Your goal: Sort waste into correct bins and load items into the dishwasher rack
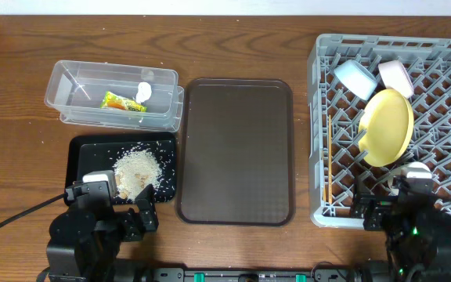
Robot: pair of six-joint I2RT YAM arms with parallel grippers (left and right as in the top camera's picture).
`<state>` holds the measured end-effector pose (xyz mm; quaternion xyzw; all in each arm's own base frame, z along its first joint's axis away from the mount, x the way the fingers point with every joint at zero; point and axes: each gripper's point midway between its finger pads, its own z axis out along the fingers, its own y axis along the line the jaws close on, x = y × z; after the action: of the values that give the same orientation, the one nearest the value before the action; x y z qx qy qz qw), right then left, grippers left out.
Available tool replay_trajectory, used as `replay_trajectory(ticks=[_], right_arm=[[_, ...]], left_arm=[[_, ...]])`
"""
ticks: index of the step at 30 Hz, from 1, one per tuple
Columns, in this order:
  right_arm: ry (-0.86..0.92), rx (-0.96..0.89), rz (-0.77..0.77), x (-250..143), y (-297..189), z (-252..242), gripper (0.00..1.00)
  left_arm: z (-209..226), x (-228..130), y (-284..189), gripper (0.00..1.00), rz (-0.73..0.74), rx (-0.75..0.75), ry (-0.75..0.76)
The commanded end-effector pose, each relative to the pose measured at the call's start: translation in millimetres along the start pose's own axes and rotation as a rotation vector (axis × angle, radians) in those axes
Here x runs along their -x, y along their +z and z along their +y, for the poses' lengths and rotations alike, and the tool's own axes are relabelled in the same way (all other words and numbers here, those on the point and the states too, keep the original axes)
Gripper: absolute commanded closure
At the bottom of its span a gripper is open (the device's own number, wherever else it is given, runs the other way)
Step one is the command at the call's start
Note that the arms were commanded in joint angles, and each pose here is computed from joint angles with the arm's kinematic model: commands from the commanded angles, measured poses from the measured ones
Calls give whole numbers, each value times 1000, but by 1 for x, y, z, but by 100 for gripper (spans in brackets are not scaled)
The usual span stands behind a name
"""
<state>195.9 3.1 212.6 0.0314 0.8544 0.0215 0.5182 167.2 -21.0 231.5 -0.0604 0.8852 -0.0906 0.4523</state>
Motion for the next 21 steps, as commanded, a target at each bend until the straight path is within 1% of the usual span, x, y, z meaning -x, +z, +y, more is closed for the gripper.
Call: replay_trajectory(ticks=[1,3,6,12,15,18,19,21], right_arm=[[-26,-2,-121,8,3,-1,1],[-27,11,-230,18,5,1,1],[-41,20,-354,27,11,2,1],[-33,32,-515,26,29,3,1],[-31,35,-562,20,40,3,1],[-46,36,-570,9,52,3,1],[-70,43,-543,3,55,5,1],[-176,76,-501,-7,60,14,1]], left_arm=[[2,-2,2,2,5,7,11],[2,-2,2,2,5,7,11],[2,-2,2,2,5,7,11],[2,-2,2,2,5,7,11],[2,-2,2,2,5,7,11],[2,-2,2,2,5,7,11],[2,-2,2,2,5,7,11],[2,-2,2,2,5,7,11]])
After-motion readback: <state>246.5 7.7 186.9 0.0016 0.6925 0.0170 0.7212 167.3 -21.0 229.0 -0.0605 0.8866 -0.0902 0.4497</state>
